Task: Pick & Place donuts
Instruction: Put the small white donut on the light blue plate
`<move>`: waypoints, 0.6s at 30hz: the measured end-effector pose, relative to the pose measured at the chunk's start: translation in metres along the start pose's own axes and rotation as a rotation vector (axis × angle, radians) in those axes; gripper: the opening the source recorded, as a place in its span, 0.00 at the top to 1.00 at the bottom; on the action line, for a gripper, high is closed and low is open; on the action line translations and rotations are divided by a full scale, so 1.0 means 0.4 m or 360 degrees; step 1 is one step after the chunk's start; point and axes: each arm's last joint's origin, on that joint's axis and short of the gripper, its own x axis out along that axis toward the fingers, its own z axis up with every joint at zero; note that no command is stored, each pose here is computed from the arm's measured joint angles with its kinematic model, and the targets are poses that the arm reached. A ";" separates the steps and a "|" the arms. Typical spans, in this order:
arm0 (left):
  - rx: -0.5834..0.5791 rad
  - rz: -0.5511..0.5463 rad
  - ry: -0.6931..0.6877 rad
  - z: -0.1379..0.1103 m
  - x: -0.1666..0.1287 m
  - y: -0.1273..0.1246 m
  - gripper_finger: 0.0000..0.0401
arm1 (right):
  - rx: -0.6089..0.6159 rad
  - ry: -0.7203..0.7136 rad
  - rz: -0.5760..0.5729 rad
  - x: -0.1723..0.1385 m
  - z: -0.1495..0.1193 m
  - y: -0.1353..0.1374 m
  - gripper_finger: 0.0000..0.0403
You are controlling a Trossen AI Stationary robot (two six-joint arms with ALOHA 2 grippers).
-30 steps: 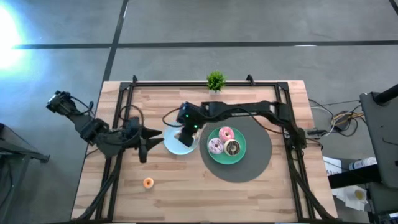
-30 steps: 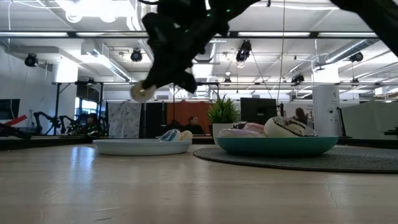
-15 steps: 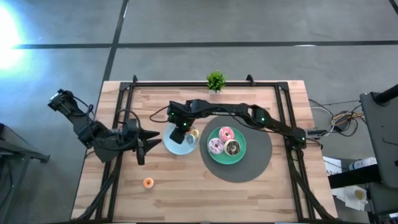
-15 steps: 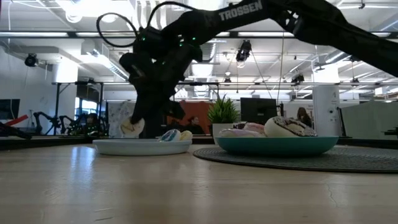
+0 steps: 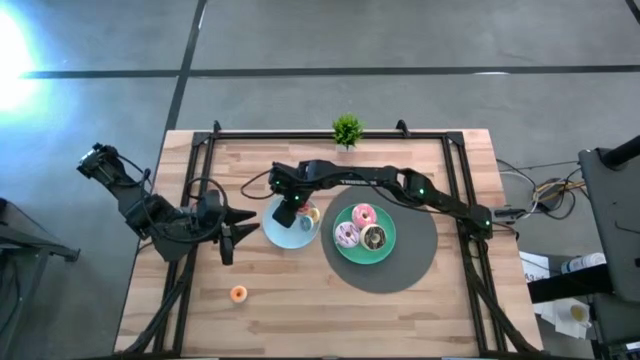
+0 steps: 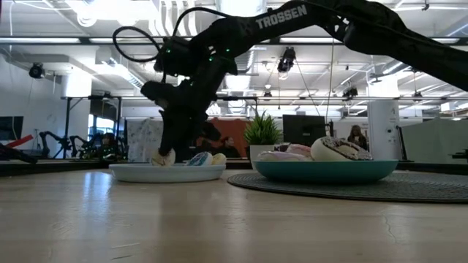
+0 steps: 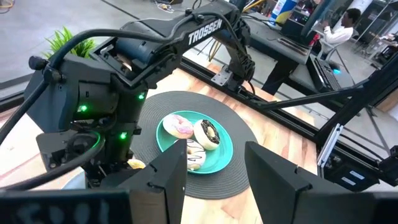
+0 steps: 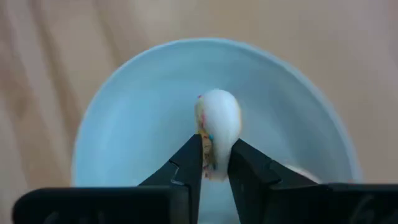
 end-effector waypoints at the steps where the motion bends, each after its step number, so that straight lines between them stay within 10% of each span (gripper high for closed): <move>1: 0.0000 0.0000 0.0000 0.000 0.000 0.000 0.66 | -0.0003 -0.0009 -0.0023 0.000 0.000 -0.001 0.83; 18: -0.0006 0.0001 0.0000 0.000 0.000 0.000 0.66 | -0.0124 0.0044 -0.0393 -0.010 -0.018 -0.023 0.66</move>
